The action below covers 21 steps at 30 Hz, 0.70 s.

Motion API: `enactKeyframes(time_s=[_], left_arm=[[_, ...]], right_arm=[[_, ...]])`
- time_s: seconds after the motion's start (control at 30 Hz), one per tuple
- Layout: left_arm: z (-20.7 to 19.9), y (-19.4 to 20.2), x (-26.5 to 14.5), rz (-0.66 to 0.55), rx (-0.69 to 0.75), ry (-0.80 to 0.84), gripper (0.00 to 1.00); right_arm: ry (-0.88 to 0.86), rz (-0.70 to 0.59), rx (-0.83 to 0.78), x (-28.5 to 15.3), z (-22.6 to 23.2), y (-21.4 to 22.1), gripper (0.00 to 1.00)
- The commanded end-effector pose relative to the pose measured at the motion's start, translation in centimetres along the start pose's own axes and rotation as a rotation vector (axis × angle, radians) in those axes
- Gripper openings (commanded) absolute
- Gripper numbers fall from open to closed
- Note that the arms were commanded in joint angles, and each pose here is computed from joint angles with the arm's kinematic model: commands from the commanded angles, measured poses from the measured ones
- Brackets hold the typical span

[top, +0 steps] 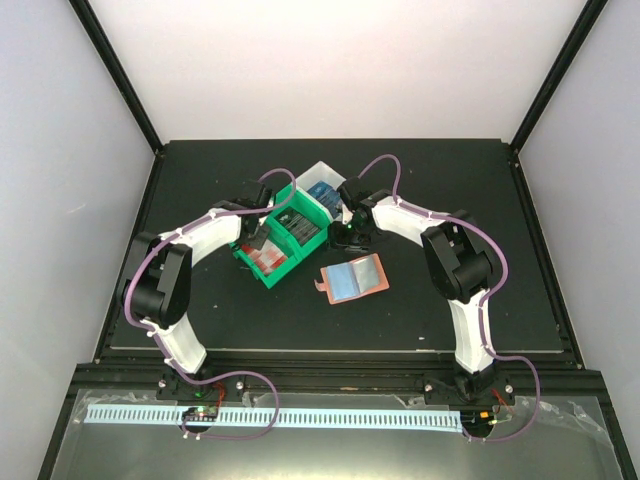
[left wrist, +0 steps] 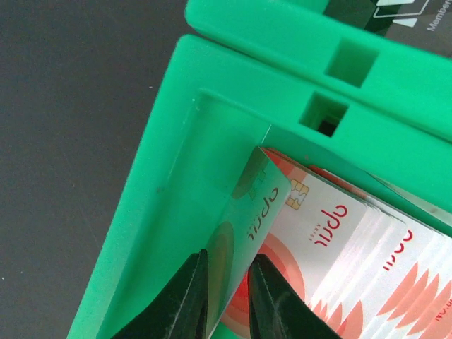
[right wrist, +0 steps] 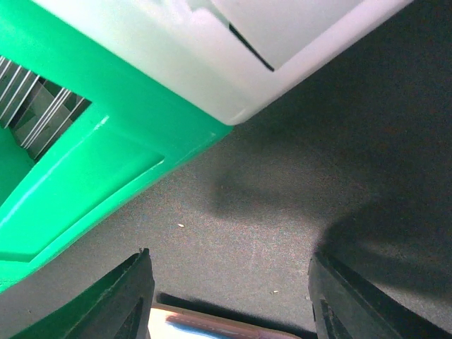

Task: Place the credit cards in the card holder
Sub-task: Pick up the credit card from the storage box.

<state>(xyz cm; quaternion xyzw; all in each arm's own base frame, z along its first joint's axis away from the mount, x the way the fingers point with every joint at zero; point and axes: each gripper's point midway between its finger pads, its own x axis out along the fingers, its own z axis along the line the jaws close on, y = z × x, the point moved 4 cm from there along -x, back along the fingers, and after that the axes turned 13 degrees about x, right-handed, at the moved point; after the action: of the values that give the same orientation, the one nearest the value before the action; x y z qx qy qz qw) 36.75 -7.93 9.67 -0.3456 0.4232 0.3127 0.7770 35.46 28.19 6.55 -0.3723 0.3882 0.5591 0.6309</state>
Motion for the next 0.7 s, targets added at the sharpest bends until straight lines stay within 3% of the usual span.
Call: enactKeyframes(time_s=[0.0,0.23,0.4,0.5,0.67], left_arm=[[0.9,-0.8,0.1,-0.021,0.004,-0.040,0.19],[0.1,-0.5,1.1,0.002,0.031,-0.015,0.19],[0.0,-0.6,1.3,-0.001,0.036,-0.025,0.07],[0.3,-1.2,0.0,-0.029,0.036,-0.030,0.02],[1.7,-2.4,-3.2,-0.079,0.008,-0.041,0.02]], right_arm=[[0.018,-0.002,-0.012,0.3,-0.4,0.0,0.62],[-0.006,-0.008,-0.030,-0.2,0.3,-0.1,0.63],[-0.051,-0.027,-0.055,-1.6,1.6,-0.6,0.65],[-0.083,-0.056,-0.077,-3.3,2.9,-1.1,0.67],[-0.074,-0.126,-0.107,-8.0,5.0,-2.5,0.69]])
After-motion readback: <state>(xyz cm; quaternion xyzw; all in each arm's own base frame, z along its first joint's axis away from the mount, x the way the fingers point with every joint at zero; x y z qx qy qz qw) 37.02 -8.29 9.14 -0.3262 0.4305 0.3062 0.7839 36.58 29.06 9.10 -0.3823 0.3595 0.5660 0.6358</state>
